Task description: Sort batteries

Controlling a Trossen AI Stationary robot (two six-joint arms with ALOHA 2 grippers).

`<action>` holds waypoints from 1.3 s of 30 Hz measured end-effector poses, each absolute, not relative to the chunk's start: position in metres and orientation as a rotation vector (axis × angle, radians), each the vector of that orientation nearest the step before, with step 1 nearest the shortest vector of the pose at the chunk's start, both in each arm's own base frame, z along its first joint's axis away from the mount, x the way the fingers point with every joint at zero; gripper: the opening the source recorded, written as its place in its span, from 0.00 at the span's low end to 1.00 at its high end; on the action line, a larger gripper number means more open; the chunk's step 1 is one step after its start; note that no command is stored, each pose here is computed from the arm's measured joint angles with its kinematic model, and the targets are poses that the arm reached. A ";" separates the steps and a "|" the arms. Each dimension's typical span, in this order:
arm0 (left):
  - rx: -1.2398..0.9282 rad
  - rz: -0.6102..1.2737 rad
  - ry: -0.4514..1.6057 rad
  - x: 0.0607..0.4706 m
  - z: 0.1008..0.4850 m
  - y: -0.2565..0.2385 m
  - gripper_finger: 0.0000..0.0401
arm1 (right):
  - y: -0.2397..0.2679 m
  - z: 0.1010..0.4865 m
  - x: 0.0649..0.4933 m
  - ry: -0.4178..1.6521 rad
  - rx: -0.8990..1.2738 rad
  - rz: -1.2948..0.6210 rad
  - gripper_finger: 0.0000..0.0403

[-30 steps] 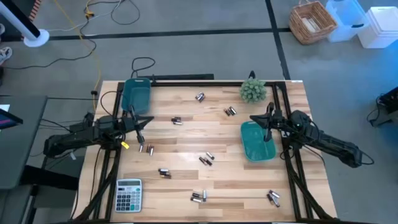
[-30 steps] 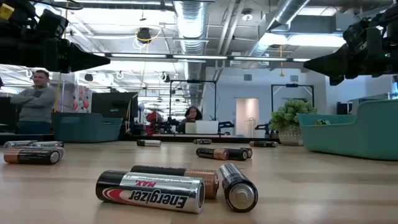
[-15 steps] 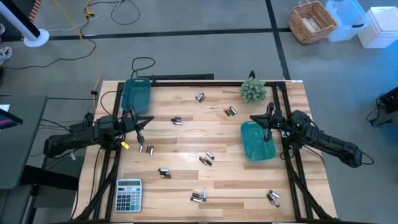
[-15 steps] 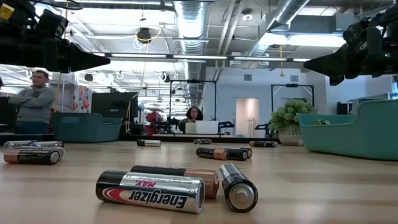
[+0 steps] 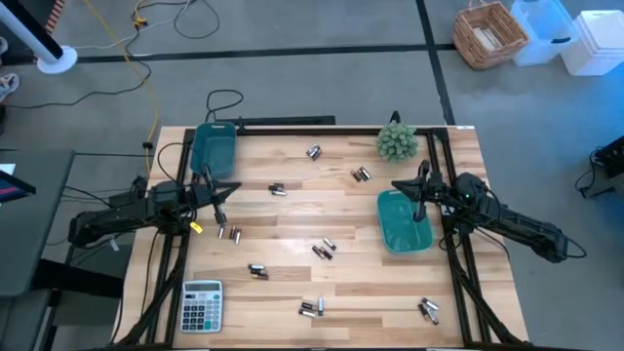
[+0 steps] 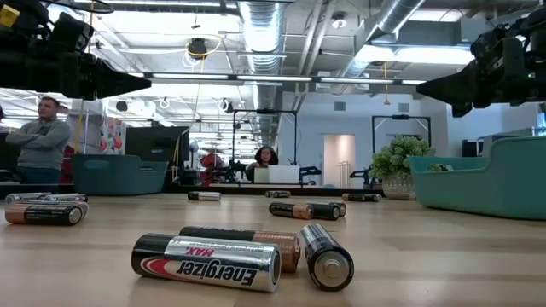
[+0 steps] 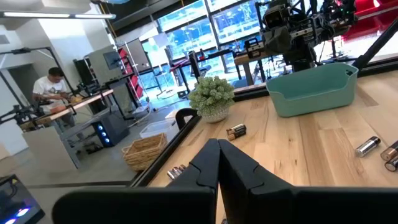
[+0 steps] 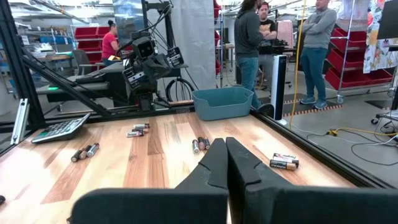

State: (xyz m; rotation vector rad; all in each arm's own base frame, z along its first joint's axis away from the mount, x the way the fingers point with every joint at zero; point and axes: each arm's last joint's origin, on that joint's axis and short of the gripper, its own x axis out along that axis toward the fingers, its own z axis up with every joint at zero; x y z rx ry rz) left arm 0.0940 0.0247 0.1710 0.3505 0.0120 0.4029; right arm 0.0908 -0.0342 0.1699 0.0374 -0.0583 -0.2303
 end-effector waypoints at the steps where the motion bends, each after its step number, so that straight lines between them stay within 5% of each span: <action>1: 0.350 0.403 0.012 0.094 0.171 0.025 0.00 | -0.034 0.170 0.091 -0.059 0.037 -0.230 0.02; 8: 0.380 0.380 0.006 0.094 0.172 0.024 0.00 | -0.034 0.170 0.091 -0.059 0.037 -0.230 0.02; 18: -0.173 0.219 -0.297 0.091 0.198 0.020 0.00 | -0.034 0.176 0.090 -0.117 0.043 -0.227 0.02; 39: -0.304 0.263 -0.044 0.121 0.191 0.026 0.14 | -0.032 0.203 0.083 -0.404 -0.019 -0.217 0.02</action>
